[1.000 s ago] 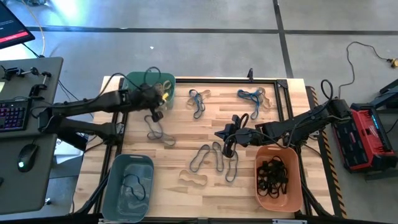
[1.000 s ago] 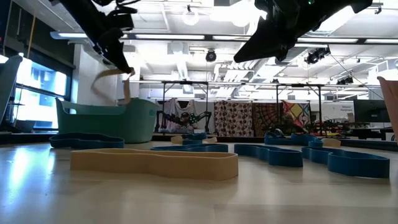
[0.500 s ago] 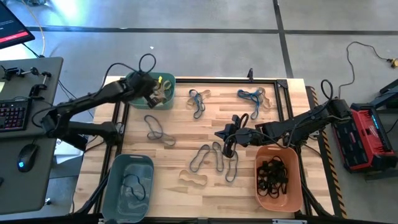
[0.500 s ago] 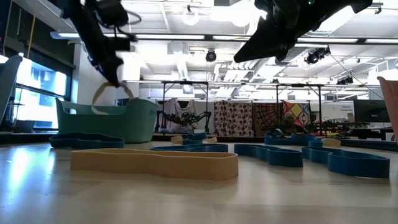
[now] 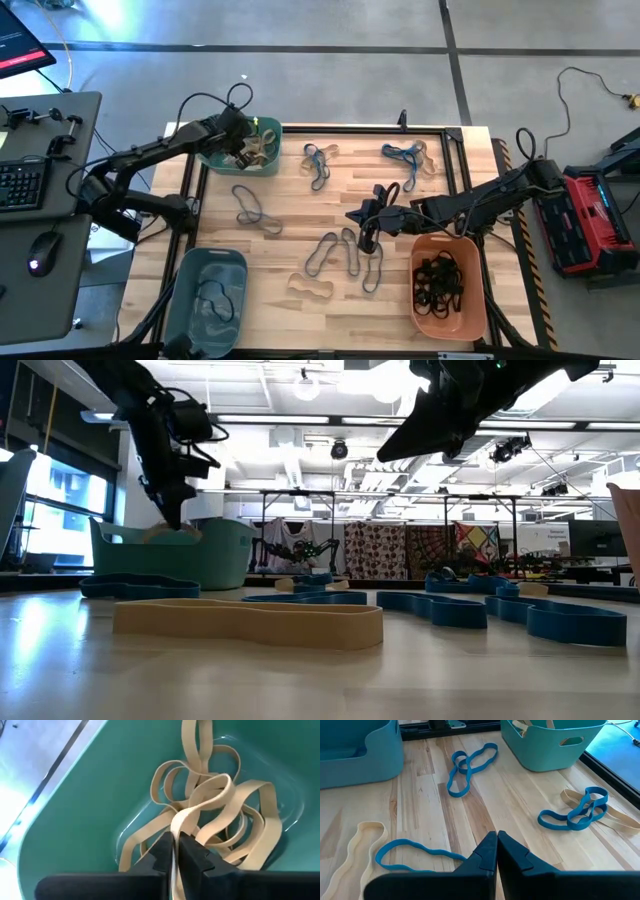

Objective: Sort rubber bands into baskets
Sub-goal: Put the brown rubber band into the green bin

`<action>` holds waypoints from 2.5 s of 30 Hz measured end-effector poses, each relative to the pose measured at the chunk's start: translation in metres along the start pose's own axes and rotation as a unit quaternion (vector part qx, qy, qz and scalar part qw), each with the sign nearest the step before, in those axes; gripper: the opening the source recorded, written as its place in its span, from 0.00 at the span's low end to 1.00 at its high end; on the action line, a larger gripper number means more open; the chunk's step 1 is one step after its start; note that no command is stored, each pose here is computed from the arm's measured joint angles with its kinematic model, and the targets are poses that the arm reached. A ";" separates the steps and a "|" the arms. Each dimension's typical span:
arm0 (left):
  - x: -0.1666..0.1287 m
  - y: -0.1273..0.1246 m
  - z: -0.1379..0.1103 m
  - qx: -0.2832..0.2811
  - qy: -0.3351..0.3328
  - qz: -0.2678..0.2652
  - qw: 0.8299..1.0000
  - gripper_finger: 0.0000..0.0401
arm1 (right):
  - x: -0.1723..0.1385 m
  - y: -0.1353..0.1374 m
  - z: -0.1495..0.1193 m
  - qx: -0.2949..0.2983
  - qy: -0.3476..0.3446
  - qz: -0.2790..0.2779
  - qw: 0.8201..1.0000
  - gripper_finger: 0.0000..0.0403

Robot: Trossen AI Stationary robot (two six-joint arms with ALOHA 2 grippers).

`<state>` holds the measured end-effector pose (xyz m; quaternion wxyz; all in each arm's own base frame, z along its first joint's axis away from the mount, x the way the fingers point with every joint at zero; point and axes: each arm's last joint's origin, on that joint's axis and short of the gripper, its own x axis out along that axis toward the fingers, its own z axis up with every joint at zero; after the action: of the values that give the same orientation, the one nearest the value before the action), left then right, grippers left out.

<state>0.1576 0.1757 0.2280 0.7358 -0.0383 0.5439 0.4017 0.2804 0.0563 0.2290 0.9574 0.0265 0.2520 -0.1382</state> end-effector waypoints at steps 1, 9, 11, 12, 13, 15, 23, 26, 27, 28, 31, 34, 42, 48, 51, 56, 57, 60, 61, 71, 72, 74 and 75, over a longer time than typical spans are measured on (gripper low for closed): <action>0.000 0.001 0.000 0.000 0.000 0.001 1.000 0.06 | 0.000 0.000 0.000 -0.001 0.001 0.000 1.000 0.00; 0.001 0.002 -0.001 0.004 0.001 0.001 1.000 0.22 | 0.000 0.000 -0.001 -0.001 0.003 -0.001 1.000 0.00; 0.000 0.001 0.000 0.007 -0.001 0.000 1.000 0.26 | 0.000 0.000 0.000 -0.001 0.002 -0.001 1.000 0.00; -0.002 0.000 0.000 0.008 -0.004 0.000 1.000 0.27 | 0.000 0.000 -0.001 0.001 0.003 0.000 1.000 0.00; -0.004 -0.001 0.000 0.010 -0.009 -0.001 1.000 0.28 | 0.001 0.000 -0.001 0.004 0.003 0.001 1.000 0.00; -0.013 -0.003 0.000 0.014 -0.030 -0.009 0.999 0.28 | 0.005 0.000 -0.001 0.010 0.001 0.000 1.000 0.00; -0.063 -0.014 -0.005 -0.001 -0.172 -0.094 0.981 0.06 | 0.037 -0.009 -0.007 0.023 0.004 0.005 1.000 0.00; -0.078 -0.019 -0.010 -0.008 -0.222 -0.116 0.968 0.01 | 0.044 -0.017 -0.007 0.030 0.007 -0.010 0.999 0.00; -0.082 -0.022 -0.012 -0.010 -0.239 -0.123 0.963 0.01 | 0.045 -0.021 -0.007 0.034 0.008 -0.017 0.999 0.00; -0.085 -0.024 -0.015 -0.011 -0.254 -0.128 0.959 0.02 | 0.046 -0.025 -0.006 0.042 0.006 -0.022 0.999 0.00; -0.094 -0.030 -0.021 -0.014 -0.290 -0.146 0.946 0.01 | 0.050 -0.037 -0.004 0.062 0.006 -0.041 0.997 0.03; -0.104 -0.036 -0.025 -0.014 -0.326 -0.163 0.931 0.00 | 0.055 -0.053 -0.004 0.094 0.008 -0.065 0.993 0.10; -0.112 -0.050 -0.033 0.006 -0.381 -0.195 0.904 0.00 | 0.073 -0.095 -0.008 0.176 0.010 -0.129 0.976 0.38; -0.116 -0.055 -0.034 0.017 -0.389 -0.208 0.897 0.00 | 0.089 -0.121 -0.005 0.211 0.006 -0.166 0.963 0.48; -0.117 -0.057 -0.033 0.018 -0.396 -0.211 0.893 0.00 | 0.099 -0.133 0.004 0.209 0.006 -0.181 0.961 0.49; -0.119 -0.058 -0.033 0.021 -0.399 -0.215 0.891 0.00 | 0.119 -0.157 0.012 0.219 0.045 -0.208 0.952 0.49; -0.119 -0.058 -0.033 0.021 -0.399 -0.215 0.891 0.00 | 0.124 -0.162 0.013 0.221 0.053 -0.213 0.950 0.49; -0.119 -0.058 -0.033 0.020 -0.398 -0.216 0.891 0.00 | 0.138 -0.174 0.013 0.225 0.087 -0.232 0.943 0.49; -0.119 -0.058 -0.033 0.019 -0.398 -0.216 0.891 0.00 | 0.143 -0.178 0.012 0.227 0.099 -0.236 0.940 0.49; -0.118 -0.058 -0.033 0.022 -0.398 -0.215 0.892 0.00 | 0.175 -0.219 0.003 0.274 0.150 -0.252 0.916 0.49; -0.118 -0.058 -0.033 0.022 -0.398 -0.215 0.892 0.00 | 0.176 -0.222 0.003 0.279 0.151 -0.248 0.915 0.49; -0.118 -0.058 -0.033 0.023 -0.398 -0.215 0.892 0.00 | 0.179 -0.227 0.002 0.289 0.149 -0.244 0.914 0.49; -0.118 -0.058 -0.033 0.023 -0.398 -0.215 0.892 0.00 | 0.181 -0.229 0.000 0.295 0.152 -0.244 0.911 0.49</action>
<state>0.1589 0.0550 0.2907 0.9596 0.0256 0.1930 0.2032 0.3675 -0.2090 0.1445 0.7926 0.2661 0.3406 -0.4300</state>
